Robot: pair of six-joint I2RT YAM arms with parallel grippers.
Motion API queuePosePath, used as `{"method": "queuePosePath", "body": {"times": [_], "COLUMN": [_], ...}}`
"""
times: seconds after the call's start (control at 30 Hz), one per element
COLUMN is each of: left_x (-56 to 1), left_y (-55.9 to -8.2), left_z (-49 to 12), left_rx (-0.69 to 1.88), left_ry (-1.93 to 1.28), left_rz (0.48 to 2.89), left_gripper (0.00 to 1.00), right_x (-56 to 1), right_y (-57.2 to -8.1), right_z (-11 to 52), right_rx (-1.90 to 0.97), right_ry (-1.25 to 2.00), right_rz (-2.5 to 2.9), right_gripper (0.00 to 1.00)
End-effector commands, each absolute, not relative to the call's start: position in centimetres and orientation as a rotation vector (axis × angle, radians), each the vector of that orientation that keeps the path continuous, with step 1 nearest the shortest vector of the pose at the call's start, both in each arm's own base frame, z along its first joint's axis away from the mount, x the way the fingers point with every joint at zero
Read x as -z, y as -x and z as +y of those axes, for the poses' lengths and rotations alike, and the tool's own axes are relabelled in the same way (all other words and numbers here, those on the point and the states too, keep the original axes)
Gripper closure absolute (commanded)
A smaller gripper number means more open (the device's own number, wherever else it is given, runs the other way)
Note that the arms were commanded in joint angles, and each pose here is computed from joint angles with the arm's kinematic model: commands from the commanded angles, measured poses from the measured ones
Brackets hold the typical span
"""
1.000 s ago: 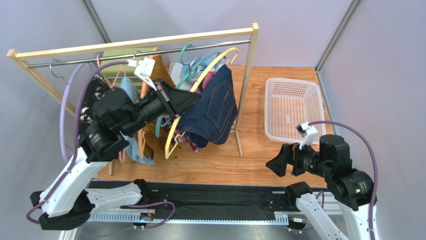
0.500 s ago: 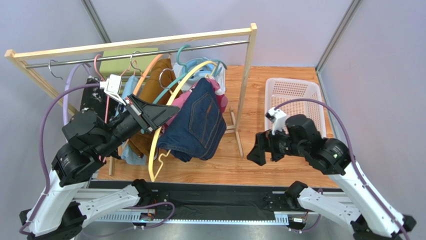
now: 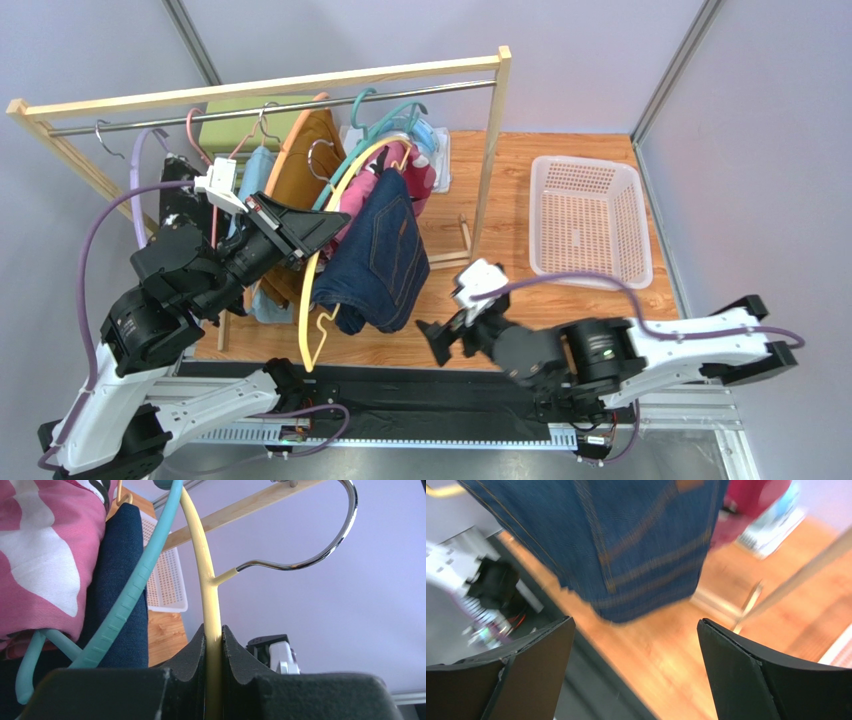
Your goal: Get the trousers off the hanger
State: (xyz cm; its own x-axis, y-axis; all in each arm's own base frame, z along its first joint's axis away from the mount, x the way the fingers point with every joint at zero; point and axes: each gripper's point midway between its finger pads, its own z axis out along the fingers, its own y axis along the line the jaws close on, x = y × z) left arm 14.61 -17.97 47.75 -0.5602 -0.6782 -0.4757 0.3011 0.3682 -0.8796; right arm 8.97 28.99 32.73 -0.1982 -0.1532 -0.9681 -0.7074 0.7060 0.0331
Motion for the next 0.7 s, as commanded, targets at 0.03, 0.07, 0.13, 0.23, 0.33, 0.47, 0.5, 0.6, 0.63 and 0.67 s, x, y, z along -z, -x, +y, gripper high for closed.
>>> {"method": "queuePosePath", "body": {"times": [0.03,0.07,0.13,0.23,0.33,0.47,0.5,0.6,0.63,0.67], "left_x": [-50.1,-49.9,-49.8,-49.6,-49.6,-49.4,-49.3,-49.2,-49.2,-49.2], "left_y": [-15.0,-15.1,-15.0,-14.9,-14.9,-15.0,-15.0,-15.0,-14.9,-14.9], "left_z": [-16.3,-16.2,-15.6,-14.8,-14.0,-13.8,-13.9,-14.1,-14.2,-14.2], "left_rx": [1.393,1.391,1.386,1.377,1.36,1.351,1.354,1.367,1.375,1.378], "left_ry": [0.472,0.486,0.522,0.581,0.616,0.644,0.651,0.66,0.664,0.664], "left_rz": [1.611,1.617,1.62,1.624,1.621,1.63,1.636,1.646,1.649,1.648], "left_gripper": [1.0,1.0,1.0,1.0,1.0,1.0,1.0,1.0,1.0,1.0], "right_x": [-38.1,-38.3,-38.8,-39.4,-39.9,-40.7,-40.6,-40.7,-40.7,-40.6], "right_y": [-10.0,-9.8,-9.2,-8.6,-7.4,-5.8,-5.8,-5.8,-5.8,-5.7], "right_z": [31.7,32.4,34.0,35.7,37.4,39.1,39.4,39.8,39.9,40.1], "right_rx": [-0.323,-0.322,-0.34,-0.349,-0.421,-0.537,-0.54,-0.537,-0.54,-0.546], "right_ry": [0.512,0.526,0.528,0.577,0.625,0.676,0.673,0.67,0.669,0.669], "right_rz": [1.519,1.507,1.487,1.458,1.436,1.41,1.412,1.414,1.415,1.417], "right_gripper": [0.0,0.0,0.0,0.01,0.03,0.03,0.03,0.04,0.05,0.06]}}
